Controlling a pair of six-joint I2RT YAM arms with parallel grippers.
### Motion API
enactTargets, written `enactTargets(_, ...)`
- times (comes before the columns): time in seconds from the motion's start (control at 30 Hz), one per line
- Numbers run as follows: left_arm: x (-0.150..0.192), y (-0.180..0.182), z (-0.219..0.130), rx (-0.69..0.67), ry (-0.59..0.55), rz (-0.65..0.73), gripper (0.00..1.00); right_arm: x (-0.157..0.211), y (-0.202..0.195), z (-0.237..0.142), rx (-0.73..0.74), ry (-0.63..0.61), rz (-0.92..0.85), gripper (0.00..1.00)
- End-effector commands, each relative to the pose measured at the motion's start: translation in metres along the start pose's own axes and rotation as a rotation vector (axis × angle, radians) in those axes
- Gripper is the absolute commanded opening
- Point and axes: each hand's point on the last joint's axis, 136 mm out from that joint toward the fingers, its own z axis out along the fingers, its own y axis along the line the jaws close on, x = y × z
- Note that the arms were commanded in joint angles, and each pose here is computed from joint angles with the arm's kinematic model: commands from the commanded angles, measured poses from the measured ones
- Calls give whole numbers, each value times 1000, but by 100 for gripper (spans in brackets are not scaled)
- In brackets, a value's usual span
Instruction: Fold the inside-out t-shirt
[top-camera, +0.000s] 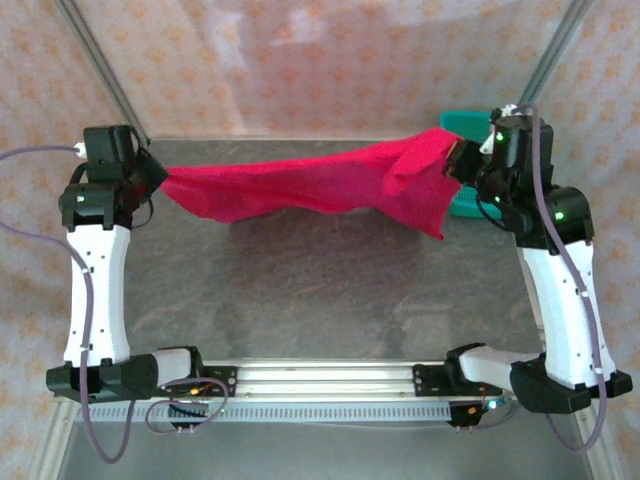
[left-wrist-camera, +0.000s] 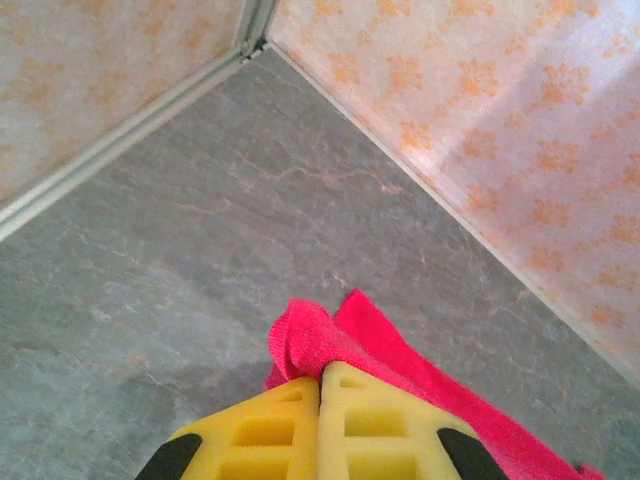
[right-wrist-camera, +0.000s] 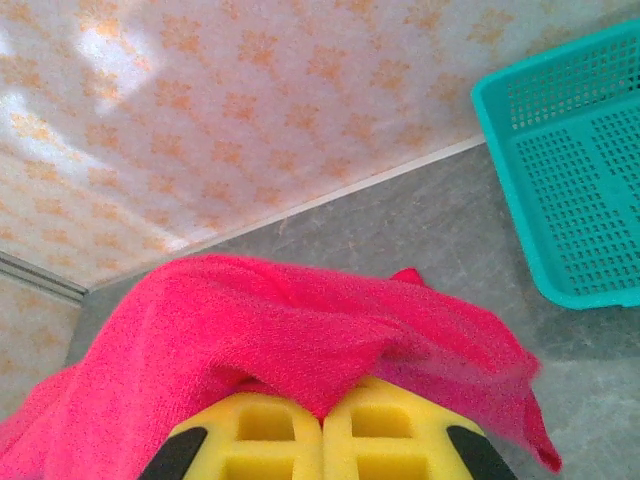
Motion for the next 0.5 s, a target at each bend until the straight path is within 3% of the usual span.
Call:
enactTargets(0.0,-3,26,1,-108,1,24,0,15,-20,-4,65,59,-23,0)
enactTargets(0.13,-2,16,-3,-37,11,-10,0,12,-14,-13,16,25,-8,0)
enactTargets(0.23,-14,-4,-26,77,-28,-44,0,-5,2,-30,-68,-42,3,0)
enactTargets(0.33,-38,-23,-76,196,-120,-70,0,-29,12,-66,-122,-142,10,0)
enactTargets(0.47,-72,-34,-169,347,-334,-97,0,-57,21,-130,-197,-315,17,0)
